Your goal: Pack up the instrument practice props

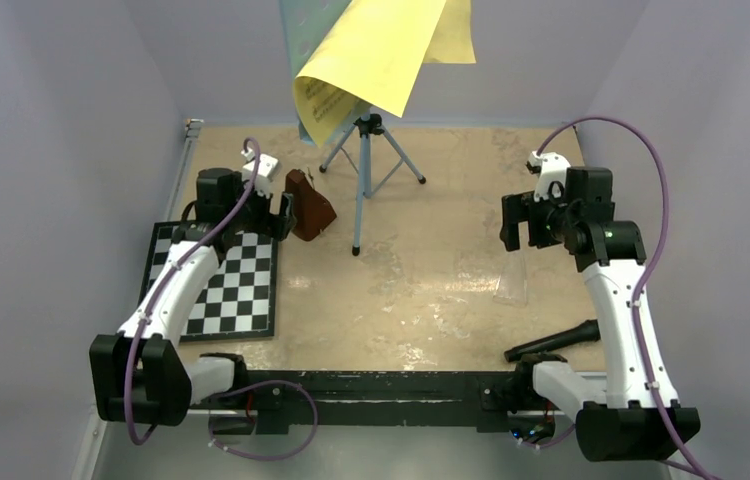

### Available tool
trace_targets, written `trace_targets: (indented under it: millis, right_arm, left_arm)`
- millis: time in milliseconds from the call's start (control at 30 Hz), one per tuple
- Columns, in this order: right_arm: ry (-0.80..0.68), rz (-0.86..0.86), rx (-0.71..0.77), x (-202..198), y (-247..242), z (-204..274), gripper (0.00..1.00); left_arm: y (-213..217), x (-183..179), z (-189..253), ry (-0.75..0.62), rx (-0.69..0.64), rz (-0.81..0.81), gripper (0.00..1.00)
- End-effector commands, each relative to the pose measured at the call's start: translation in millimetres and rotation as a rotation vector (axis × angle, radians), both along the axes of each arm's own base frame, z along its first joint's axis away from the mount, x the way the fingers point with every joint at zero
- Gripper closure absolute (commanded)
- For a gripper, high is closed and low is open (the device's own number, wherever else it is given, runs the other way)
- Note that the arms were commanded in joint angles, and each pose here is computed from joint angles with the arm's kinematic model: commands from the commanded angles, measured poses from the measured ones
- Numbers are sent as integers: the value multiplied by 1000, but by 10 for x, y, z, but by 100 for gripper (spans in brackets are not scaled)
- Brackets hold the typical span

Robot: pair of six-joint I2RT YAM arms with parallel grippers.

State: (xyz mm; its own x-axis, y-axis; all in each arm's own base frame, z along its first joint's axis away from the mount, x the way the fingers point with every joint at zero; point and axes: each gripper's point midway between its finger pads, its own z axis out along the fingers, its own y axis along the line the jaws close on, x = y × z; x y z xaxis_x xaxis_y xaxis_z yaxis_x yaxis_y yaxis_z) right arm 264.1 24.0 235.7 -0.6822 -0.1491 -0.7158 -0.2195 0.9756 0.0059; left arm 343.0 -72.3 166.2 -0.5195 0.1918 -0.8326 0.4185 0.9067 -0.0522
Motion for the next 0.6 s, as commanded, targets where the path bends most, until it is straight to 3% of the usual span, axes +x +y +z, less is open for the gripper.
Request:
trace_targets:
  millis: [0, 400, 567]
  right_arm:
    - [-43, 62, 4, -39, 64, 106, 1]
    - [-33, 69, 13, -97, 83, 29, 1]
    - [-26, 65, 7, -115, 70, -8, 1]
  left_arm:
    - [-144, 345, 376, -173, 27, -126, 3]
    - [-501, 725, 430, -194, 31, -279, 5]
    - [-566, 818, 397, -197, 56, -256, 11]
